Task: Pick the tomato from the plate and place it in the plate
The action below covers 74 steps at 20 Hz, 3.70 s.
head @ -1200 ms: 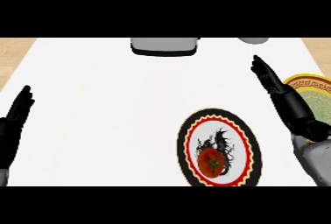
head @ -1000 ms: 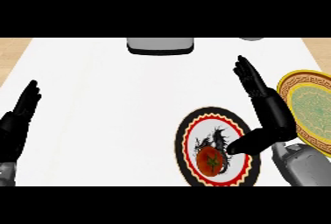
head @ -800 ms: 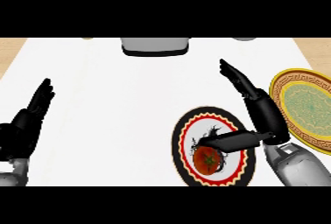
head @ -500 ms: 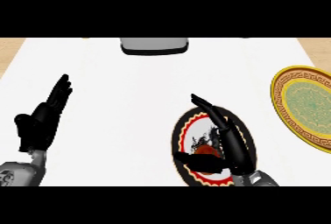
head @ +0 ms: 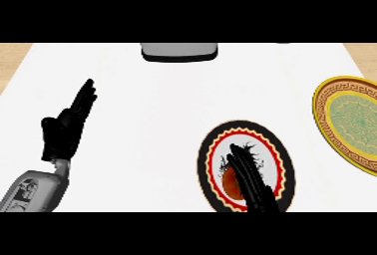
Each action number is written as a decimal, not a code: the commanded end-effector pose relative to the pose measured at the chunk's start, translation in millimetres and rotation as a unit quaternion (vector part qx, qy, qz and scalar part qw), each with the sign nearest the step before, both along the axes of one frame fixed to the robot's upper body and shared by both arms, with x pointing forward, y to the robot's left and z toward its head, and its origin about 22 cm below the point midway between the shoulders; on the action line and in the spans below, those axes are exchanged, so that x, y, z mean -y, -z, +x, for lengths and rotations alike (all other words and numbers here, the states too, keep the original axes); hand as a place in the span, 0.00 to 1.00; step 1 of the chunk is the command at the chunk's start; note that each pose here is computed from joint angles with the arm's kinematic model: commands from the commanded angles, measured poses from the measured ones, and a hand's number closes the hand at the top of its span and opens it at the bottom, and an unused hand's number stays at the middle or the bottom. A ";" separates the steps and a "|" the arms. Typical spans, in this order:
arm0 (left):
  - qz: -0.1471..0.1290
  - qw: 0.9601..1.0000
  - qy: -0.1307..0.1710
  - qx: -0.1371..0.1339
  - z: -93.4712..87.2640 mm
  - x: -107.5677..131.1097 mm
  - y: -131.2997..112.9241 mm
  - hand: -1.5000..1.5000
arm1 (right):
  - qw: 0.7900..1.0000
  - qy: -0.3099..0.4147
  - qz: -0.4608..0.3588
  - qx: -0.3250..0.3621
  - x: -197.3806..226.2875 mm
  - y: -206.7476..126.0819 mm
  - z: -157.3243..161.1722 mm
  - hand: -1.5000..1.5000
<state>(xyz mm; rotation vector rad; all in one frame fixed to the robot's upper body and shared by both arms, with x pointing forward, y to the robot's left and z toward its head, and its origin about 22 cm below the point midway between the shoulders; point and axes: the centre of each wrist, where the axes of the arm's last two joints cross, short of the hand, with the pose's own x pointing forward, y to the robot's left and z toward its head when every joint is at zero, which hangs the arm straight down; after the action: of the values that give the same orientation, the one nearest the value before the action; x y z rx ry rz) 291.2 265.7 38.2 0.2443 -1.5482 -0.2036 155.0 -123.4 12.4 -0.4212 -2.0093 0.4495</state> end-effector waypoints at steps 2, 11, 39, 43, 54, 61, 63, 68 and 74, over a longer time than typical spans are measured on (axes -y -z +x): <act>-0.007 1.000 0.000 -0.001 1.8 1.8 -4.6 0.50 | 0.997 0.042 -0.057 0.003 27.8 -47.3 -21.0 0.00; -0.002 1.000 0.005 -0.007 8.6 2.8 -4.2 0.50 | 0.960 0.067 -0.212 -0.169 50.2 -100.3 -46.0 0.00; -0.016 1.000 0.016 0.004 9.7 -13.0 3.8 0.50 | 0.897 0.043 -0.308 -0.313 30.8 -38.5 28.4 0.00; 0.003 1.000 0.003 0.015 10.0 15.4 -14.2 0.50 | 0.894 0.046 -0.309 -0.322 34.1 -23.6 37.3 0.00; -0.001 1.000 0.017 0.002 5.7 6.1 -10.2 0.50 | 0.906 0.067 -0.320 -0.270 44.1 -2.4 39.7 1.00; -0.006 1.000 0.013 0.004 17.6 10.1 -9.5 0.50 | 0.916 0.076 -0.308 -0.244 22.8 6.8 46.2 1.00; -0.009 1.000 0.010 0.002 16.2 17.2 -1.0 0.50 | 0.927 0.093 -0.289 -0.221 42.4 -4.0 52.2 1.00; -0.004 1.000 -0.018 0.000 5.6 -2.3 3.0 0.50 | 0.847 0.224 -0.373 -0.305 236.4 -23.6 43.5 1.00; -0.007 1.000 -0.027 -0.008 0.8 -9.0 2.0 0.50 | 0.864 0.303 -0.347 -0.203 339.3 -90.9 43.4 1.00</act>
<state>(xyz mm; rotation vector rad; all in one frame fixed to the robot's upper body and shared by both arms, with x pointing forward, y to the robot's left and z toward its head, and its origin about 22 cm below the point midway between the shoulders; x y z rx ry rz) 293.9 271.8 35.3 0.2657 -1.5366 -0.1617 202.7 -404.8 59.0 -1.1211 -1.0636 0.8615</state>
